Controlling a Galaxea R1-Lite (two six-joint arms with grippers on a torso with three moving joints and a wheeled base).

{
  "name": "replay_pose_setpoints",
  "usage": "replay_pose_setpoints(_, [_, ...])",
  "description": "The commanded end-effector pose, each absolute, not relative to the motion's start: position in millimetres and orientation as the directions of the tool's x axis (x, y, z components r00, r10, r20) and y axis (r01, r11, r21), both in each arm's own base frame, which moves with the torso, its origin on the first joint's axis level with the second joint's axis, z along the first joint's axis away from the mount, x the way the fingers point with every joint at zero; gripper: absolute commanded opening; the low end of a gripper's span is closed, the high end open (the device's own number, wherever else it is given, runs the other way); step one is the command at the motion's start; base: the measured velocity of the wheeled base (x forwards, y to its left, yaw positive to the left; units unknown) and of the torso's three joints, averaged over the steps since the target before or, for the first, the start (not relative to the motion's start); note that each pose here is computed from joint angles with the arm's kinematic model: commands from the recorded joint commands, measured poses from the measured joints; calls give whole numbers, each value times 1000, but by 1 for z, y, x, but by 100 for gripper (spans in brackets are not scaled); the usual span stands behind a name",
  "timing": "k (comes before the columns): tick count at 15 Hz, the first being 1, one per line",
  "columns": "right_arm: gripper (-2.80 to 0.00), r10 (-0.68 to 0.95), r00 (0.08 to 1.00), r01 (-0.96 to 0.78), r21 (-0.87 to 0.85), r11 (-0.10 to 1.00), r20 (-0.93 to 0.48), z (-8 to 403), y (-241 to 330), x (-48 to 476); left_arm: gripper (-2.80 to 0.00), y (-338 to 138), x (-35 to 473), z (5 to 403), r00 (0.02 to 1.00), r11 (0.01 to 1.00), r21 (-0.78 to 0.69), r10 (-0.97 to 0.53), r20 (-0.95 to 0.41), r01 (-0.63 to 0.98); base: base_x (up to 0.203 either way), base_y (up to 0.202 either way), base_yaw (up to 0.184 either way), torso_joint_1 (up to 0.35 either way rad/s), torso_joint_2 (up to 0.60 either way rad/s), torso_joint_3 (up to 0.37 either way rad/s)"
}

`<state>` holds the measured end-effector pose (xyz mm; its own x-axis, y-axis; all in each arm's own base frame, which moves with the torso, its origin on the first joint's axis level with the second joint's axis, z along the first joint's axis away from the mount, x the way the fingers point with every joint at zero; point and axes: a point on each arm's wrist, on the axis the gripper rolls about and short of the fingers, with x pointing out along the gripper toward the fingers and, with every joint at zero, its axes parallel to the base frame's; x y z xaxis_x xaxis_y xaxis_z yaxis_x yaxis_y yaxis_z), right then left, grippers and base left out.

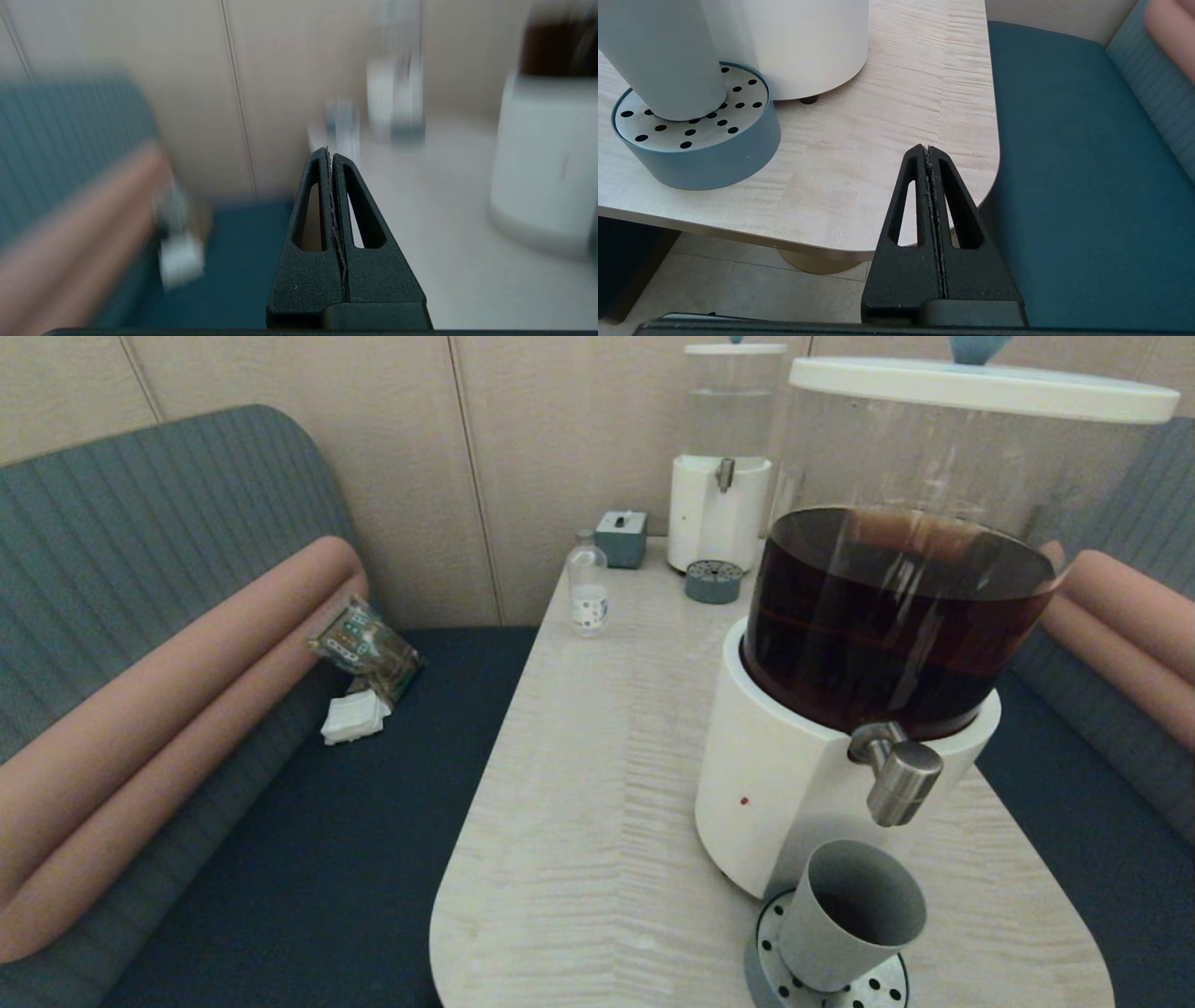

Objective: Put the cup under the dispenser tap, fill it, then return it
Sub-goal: Turn on the faucet

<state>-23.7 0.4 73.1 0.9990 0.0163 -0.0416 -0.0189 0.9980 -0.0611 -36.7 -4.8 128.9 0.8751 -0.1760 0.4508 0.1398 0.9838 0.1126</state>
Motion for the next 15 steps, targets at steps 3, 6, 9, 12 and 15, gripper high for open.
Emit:
replay_pose_setpoints(3, [-280, 18, 999, -21, -62, 998, -38, 73, 0, -24, -280, -3, -25, 97, 971, 991, 84, -121, 206, 106, 0, 0, 0, 0, 0, 0])
replay_pose_setpoints(6, [-280, 17, 999, -19, -62, 998, -37, 73, 0, -24, -280, -2, -23, 88, 992, 998, 57, -43, 118, 36, 0, 0, 0, 0, 0, 0])
replay_pose_setpoints(9, [-280, 17, 999, -19, -62, 998, -37, 73, 0, -24, -280, -1, -23, 74, 1000, 999, 46, 1, -17, -1, 0, 0, 0, 0, 0, 0])
replay_pose_setpoints(12, [-280, 17, 999, -19, -62, 998, -37, 73, 0, -24, -280, -1, -23, 75, 1000, 1000, 29, 6, -5, -6, 0, 0, 0, 0, 0, 0])
replay_pose_setpoints(15, [-280, 18, 999, -21, -64, 998, -37, 73, 0, -24, -280, -1, -23, 75, 1000, 1000, 28, 6, -6, -6, 0, 0, 0, 0, 0, 0])
